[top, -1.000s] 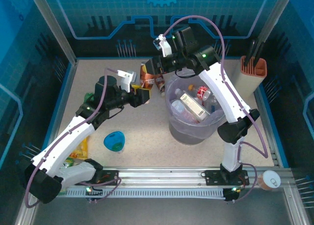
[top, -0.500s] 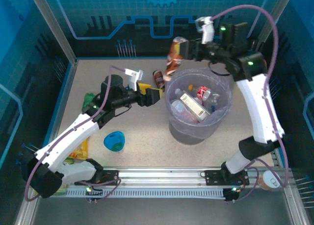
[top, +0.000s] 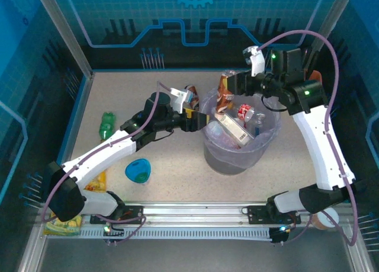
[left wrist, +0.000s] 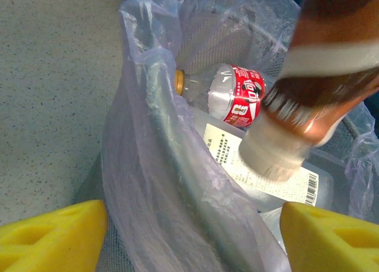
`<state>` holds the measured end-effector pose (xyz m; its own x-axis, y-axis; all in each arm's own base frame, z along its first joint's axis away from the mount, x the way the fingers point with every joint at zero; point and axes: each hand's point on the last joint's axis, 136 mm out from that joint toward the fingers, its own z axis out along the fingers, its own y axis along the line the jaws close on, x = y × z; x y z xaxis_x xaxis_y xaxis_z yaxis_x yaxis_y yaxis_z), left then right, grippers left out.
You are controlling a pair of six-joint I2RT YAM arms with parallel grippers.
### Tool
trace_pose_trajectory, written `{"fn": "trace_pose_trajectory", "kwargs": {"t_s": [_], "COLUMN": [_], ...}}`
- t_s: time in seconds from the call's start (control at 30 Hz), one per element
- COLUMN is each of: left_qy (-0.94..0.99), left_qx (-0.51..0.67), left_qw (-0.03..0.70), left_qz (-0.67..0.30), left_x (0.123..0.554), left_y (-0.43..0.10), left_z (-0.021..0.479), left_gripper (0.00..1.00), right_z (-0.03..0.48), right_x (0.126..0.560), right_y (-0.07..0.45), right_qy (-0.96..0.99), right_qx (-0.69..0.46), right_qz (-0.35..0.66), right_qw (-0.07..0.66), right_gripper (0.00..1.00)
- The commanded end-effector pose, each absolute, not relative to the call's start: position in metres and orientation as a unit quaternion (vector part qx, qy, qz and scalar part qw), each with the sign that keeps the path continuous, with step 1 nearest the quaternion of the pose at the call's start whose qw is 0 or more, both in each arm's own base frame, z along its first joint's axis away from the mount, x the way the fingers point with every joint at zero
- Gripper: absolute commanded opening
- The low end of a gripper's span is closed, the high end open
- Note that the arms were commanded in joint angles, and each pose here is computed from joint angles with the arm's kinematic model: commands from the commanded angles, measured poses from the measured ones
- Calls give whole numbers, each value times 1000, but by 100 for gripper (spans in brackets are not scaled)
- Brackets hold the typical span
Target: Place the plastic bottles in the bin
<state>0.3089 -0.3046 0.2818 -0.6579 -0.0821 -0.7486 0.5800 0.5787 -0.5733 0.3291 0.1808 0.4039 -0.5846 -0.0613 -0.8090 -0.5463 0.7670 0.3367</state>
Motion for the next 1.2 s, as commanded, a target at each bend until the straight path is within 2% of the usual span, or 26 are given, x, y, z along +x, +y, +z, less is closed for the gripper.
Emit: {"fn": "trace_pose_trajectory", "kwargs": {"t_s": [0.0,0.47,0.53,0.77,0.9,1.03,1.07,1.17], "left_qy": [793,795,795,791,790,789,789,788], "left_qx": [150,146,147,151,150,149,148,150], "left_qw": [399,396,396,400,405,408,409,410], "left_qz": [-436,-435,-435,-438,-435,-435,-435,-435], "left_x": [312,313,313,313,313,312,313,312], "left_y": [-307,-308,-309,-310,-308,-307,-307,-306], "left_z": [289,283,282,288,288,289,290,293], "left_gripper": [75,65,65,63,62,61,61,61], "right_z": [395,303,303,352,346,311,305,307], "right_x": [327,314,314,311,303,296,294,291], "right_y": [185,196,194,193,198,205,206,202], "right_qy": [840,875,875,858,864,882,884,887], "right_qx": [-180,-108,-104,-126,-132,-131,-131,-134], "right_qz": [306,340,337,337,335,327,325,315], "right_qw": [411,327,331,367,352,314,309,309], "right_gripper": [26,23,22,23,25,34,39,62]}}
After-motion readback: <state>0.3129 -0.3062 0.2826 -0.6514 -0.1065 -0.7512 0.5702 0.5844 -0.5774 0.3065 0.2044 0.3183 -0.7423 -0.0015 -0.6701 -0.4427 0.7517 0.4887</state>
